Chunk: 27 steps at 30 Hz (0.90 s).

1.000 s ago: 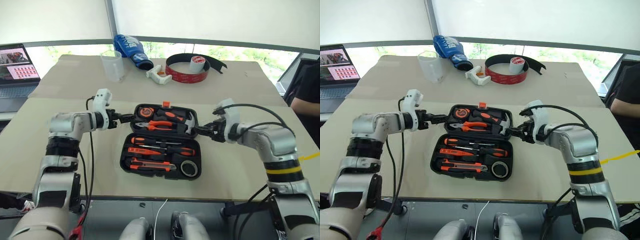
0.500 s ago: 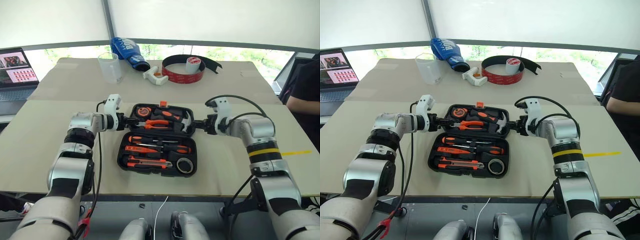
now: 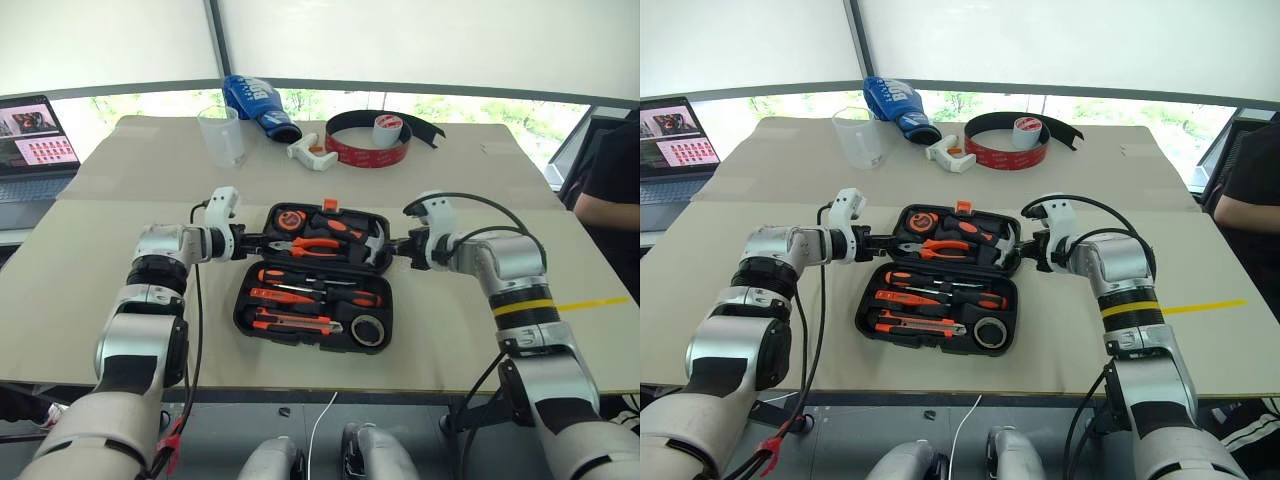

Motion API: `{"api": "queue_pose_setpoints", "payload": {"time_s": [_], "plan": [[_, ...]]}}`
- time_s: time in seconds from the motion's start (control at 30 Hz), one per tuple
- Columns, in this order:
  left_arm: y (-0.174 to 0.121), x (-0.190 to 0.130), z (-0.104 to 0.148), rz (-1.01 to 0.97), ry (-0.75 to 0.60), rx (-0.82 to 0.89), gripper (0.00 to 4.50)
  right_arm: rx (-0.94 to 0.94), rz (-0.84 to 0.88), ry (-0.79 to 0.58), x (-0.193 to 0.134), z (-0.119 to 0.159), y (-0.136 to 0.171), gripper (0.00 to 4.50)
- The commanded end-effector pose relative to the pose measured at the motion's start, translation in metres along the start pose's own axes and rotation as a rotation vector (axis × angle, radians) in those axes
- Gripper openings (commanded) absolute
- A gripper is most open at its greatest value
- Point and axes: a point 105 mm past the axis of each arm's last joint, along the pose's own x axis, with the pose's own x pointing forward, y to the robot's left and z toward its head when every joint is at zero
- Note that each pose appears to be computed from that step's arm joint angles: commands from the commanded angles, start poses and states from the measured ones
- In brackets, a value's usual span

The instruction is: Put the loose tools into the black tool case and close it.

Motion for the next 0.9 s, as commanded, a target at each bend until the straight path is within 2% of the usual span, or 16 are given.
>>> {"api": "queue_pose_setpoints", "payload": {"time_s": [0.03, 0.2, 0.3, 0.43, 0.67, 0.73, 0.9], "plan": [[-0.014, -0.009, 0.037, -0.052, -0.163, 0.129, 0.0, -0.09, -0.029, -0.138, -0.005, 0.024, 0.003, 0.05], [-0.027, -0.021, 0.058, -0.111, -0.321, 0.205, 0.0, -0.214, -0.075, -0.347, -0.025, 0.063, 0.008, 0.05], [-0.038, -0.028, 0.059, -0.136, -0.39, 0.329, 0.0, -0.354, -0.092, -0.435, -0.037, 0.068, 0.017, 0.05], [-0.038, -0.036, 0.047, -0.1, -0.449, 0.403, 0.0, -0.49, -0.086, -0.469, -0.045, 0.048, 0.03, 0.05], [-0.03, -0.05, -0.003, 0.027, -0.448, 0.578, 0.0, -0.684, -0.086, -0.514, -0.056, -0.005, 0.05, 0.05], [-0.026, -0.055, -0.008, 0.08, -0.468, 0.578, 0.0, -0.768, -0.092, -0.537, -0.06, -0.014, 0.054, 0.05], [-0.024, -0.062, -0.013, 0.142, -0.496, 0.603, 0.0, -0.846, -0.126, -0.572, -0.065, -0.023, 0.053, 0.05]]}}
